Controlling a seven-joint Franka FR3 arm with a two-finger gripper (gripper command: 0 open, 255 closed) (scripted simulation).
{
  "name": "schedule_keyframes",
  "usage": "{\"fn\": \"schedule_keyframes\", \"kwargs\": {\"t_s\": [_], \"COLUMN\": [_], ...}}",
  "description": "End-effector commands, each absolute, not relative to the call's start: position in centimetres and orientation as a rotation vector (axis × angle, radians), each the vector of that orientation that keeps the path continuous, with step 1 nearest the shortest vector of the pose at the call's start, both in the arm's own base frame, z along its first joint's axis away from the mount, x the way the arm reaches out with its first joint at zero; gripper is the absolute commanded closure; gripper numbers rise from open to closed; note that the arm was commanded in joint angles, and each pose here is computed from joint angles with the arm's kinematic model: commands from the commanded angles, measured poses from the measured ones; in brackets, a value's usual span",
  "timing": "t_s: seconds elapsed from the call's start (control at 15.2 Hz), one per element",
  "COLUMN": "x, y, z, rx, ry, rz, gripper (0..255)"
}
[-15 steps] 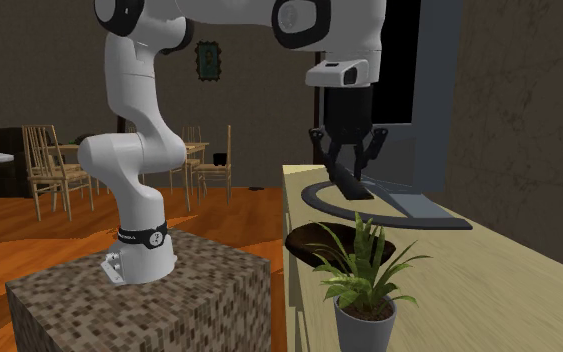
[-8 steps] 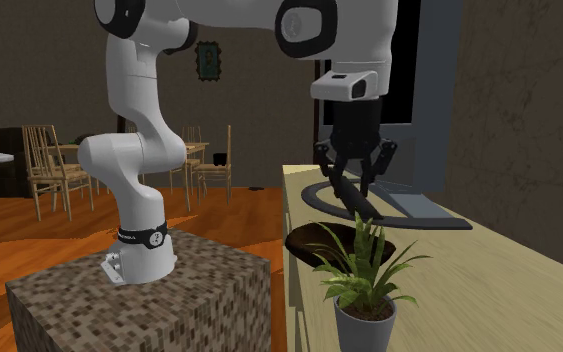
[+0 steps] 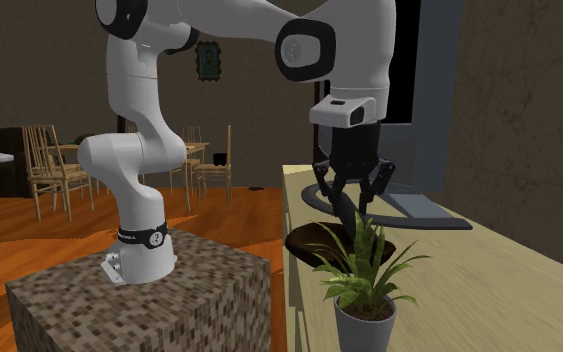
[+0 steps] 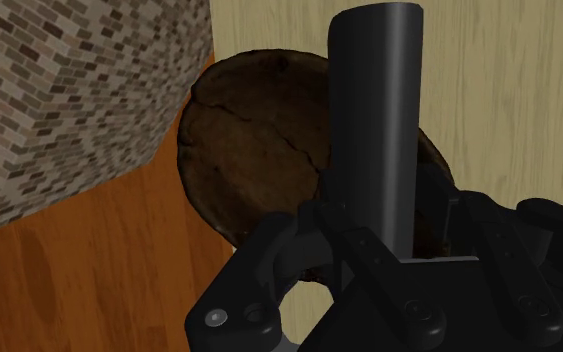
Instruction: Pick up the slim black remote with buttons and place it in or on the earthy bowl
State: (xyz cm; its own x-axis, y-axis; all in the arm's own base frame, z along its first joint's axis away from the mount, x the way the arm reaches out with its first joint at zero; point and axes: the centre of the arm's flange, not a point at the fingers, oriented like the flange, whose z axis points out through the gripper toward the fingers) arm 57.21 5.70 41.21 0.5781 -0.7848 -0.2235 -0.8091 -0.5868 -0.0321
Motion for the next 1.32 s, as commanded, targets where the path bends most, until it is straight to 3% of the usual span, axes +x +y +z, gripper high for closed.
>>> {"fn": "schedule_keyframes", "kwargs": {"t_s": [0.0,0.26,0.33,1.25], "x": [57.2,57.2,57.2,57.8], "y": [5.7,5.7,5.7,4.7], "z": [41.1,41.1,41.1,46.0], "rx": [-2.673,-2.673,-2.673,-2.673], "ry": [1.357,1.357,1.357,1.357], "rz": [0.280,0.280,0.280,0.280], "gripper": [255,255,0,0]}}
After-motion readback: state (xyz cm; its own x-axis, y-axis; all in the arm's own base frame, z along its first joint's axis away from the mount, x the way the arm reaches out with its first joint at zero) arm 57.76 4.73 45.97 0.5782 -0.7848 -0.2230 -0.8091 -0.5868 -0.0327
